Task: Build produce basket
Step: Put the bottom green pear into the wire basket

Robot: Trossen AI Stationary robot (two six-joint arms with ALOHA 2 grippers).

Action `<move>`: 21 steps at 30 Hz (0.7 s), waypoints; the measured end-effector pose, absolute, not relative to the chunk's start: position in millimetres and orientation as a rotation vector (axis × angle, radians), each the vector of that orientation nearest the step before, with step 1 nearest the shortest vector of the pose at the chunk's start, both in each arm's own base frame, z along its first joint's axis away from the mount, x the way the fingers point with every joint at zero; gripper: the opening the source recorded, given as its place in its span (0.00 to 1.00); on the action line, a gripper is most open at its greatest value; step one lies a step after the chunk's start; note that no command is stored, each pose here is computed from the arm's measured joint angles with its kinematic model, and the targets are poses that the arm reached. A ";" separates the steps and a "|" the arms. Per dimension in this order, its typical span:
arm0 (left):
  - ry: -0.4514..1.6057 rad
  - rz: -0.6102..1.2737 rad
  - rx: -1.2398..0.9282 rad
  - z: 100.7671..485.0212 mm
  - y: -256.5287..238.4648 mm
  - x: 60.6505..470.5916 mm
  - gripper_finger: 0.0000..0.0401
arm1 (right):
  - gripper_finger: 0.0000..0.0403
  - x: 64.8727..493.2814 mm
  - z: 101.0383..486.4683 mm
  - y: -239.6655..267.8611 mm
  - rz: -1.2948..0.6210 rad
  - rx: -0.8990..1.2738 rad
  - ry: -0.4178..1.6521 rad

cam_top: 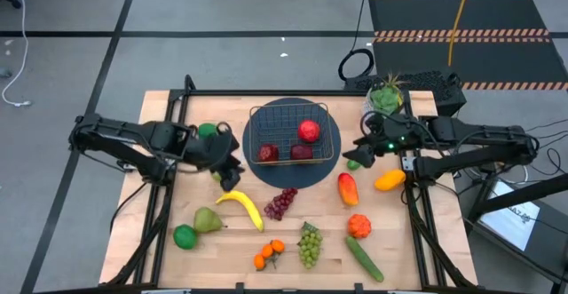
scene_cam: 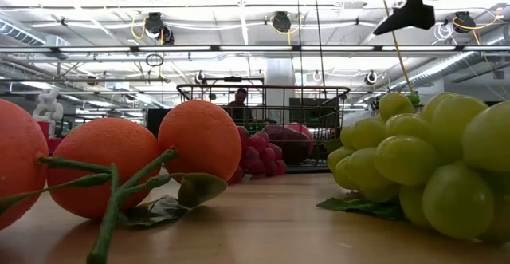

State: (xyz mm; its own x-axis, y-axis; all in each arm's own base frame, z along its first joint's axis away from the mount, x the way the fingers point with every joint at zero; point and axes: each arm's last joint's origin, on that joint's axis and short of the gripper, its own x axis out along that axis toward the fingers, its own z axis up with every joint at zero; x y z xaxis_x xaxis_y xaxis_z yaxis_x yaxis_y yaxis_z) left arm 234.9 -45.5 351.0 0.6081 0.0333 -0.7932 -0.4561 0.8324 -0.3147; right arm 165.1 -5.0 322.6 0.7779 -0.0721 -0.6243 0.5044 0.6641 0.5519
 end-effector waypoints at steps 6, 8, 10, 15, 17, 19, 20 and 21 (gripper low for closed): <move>0.984 0.237 -0.536 332.6 -86.2 243.4 0.36 | 0.98 160.8 317.4 8.7 -0.320 0.813 0.695; 1.020 0.205 -0.545 327.1 -101.8 243.7 0.36 | 0.98 160.3 317.1 13.9 -0.305 0.832 0.707; 1.062 0.160 -0.512 320.8 -118.9 242.0 0.36 | 0.98 159.9 317.3 19.7 -0.282 0.844 0.716; 1.164 -0.005 -0.280 299.8 -160.8 236.1 0.36 | 0.98 158.9 316.8 33.9 -0.232 0.824 0.738; 1.217 -0.056 -0.214 289.9 -172.6 235.1 0.39 | 0.98 158.5 317.5 39.6 -0.223 0.811 0.725; 1.272 -0.084 -0.167 279.7 -181.1 235.0 0.44 | 0.98 157.6 317.9 44.7 -0.223 0.803 0.713; 1.299 -0.095 -0.150 274.9 -184.1 235.4 0.48 | 0.98 156.9 317.8 47.2 -0.226 0.800 0.709; 1.319 -0.100 -0.131 270.4 -186.4 236.3 0.51 | 0.98 156.5 317.5 49.8 -0.231 0.799 0.705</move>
State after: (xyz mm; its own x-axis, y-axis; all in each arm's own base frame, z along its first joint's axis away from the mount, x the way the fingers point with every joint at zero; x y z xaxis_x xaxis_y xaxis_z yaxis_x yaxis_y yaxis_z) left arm 236.3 -186.4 270.4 0.2464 -0.1476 -0.9579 -0.0013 0.9883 -0.1526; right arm 156.5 49.8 317.5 0.7513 0.0670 -0.6565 0.4423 0.6872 0.5763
